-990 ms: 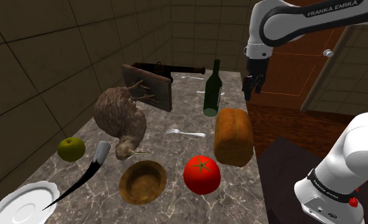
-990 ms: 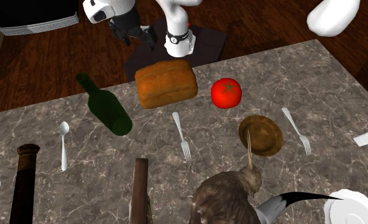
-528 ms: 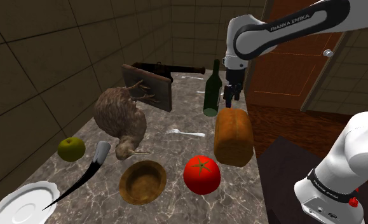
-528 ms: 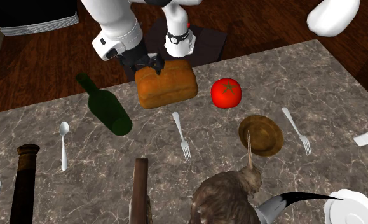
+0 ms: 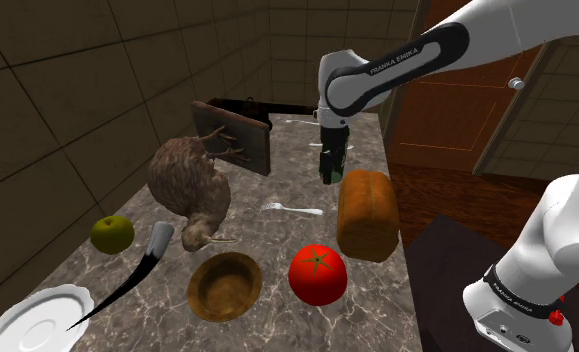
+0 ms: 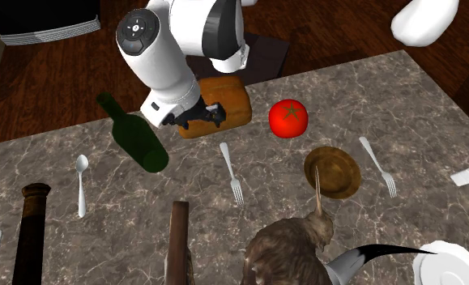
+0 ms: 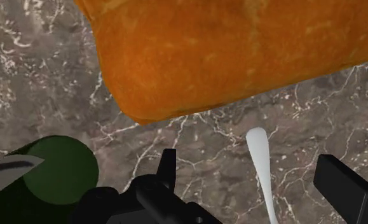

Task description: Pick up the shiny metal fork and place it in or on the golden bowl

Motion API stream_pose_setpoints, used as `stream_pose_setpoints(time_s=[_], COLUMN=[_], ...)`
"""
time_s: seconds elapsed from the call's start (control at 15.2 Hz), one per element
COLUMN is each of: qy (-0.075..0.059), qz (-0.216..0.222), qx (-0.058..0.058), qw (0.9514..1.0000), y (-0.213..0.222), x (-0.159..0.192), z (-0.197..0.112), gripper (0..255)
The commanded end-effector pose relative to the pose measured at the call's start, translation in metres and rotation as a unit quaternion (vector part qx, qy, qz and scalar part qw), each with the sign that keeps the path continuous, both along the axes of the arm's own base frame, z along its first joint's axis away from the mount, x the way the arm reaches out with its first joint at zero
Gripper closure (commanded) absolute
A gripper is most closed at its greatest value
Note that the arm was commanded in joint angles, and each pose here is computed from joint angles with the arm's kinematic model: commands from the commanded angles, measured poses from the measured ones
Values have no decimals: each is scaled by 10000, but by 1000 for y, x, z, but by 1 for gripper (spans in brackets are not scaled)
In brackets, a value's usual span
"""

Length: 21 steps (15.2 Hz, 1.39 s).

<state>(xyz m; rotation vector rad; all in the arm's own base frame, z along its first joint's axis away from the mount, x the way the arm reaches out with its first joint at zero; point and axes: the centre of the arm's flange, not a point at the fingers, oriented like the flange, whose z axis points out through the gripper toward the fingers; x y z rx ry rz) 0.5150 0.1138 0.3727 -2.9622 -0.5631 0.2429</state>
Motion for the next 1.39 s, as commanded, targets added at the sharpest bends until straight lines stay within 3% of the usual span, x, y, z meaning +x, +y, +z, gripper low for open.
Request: stream_pose_setpoints(time_s=[0.0, 0.53, 1.06, 1.32], qy=[-5, -16, -17, -17], qz=[215, 1047, 1070, 1070], qx=[72, 340, 347, 347], qw=[9997, 9939, 9936, 9936], y=[16, 93, 99, 99], x=[16, 64, 58, 58], z=[-15, -66, -107, -107], gripper=[0, 0, 0, 0])
